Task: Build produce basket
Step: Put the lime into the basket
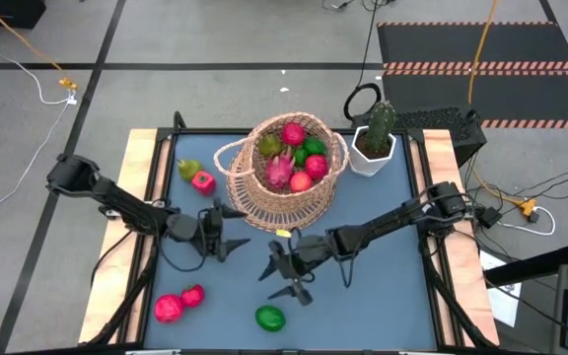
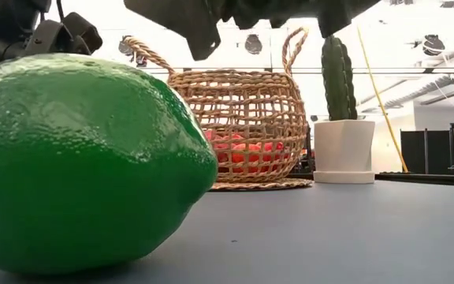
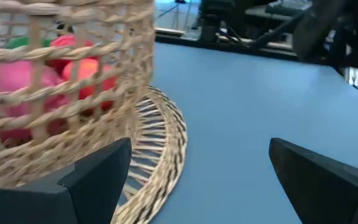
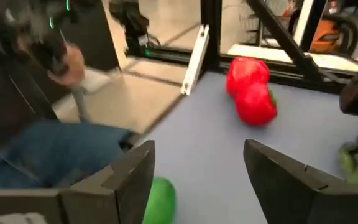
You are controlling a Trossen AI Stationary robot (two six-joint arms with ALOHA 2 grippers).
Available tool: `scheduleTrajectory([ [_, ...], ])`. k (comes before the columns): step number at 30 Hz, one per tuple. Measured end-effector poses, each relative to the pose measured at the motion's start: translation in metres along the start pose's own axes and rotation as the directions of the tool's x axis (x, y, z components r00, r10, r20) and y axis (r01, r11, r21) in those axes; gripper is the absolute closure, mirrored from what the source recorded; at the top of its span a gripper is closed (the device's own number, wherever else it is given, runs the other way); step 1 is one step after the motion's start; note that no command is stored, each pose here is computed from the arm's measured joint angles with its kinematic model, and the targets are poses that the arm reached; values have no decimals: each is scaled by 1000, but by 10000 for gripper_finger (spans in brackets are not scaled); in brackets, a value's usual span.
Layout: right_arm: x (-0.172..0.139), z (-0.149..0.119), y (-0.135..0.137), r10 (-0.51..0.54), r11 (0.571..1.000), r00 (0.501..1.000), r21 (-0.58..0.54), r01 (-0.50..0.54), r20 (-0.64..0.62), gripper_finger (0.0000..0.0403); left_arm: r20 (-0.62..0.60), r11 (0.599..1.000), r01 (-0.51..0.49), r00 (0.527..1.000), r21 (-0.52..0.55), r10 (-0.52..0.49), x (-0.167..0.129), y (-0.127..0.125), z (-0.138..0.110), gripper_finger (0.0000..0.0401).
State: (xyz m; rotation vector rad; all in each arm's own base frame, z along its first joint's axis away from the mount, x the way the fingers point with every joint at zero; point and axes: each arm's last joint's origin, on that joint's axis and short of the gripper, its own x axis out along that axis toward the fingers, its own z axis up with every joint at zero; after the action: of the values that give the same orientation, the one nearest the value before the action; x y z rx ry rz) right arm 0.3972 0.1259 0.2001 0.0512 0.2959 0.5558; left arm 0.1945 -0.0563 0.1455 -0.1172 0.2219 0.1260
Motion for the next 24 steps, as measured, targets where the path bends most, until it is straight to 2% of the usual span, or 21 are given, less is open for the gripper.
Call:
scheduleTrajectory([
  [4,2,-7,5,15,995,998,100,-9,-60,140,-24,999,15,1000,49,-13,9,-9,-1,20],
  [9,2,-24,17,39,991,973,130,-9,-227,103,-66,994,34,997,100,-27,23,-20,-4,20],
  [11,2,-31,21,53,994,955,103,-24,-293,91,-98,988,114,990,100,-105,30,-27,-6,20],
  [14,1,-39,29,71,997,928,40,-61,-366,86,-138,951,286,953,119,-269,40,-38,-4,20],
  [17,2,-39,34,83,996,928,12,-84,-362,89,-152,922,352,932,160,-330,47,-46,2,20],
  [24,4,-36,38,81,997,941,34,-74,-330,94,-161,900,365,929,237,-334,56,-54,15,20],
])
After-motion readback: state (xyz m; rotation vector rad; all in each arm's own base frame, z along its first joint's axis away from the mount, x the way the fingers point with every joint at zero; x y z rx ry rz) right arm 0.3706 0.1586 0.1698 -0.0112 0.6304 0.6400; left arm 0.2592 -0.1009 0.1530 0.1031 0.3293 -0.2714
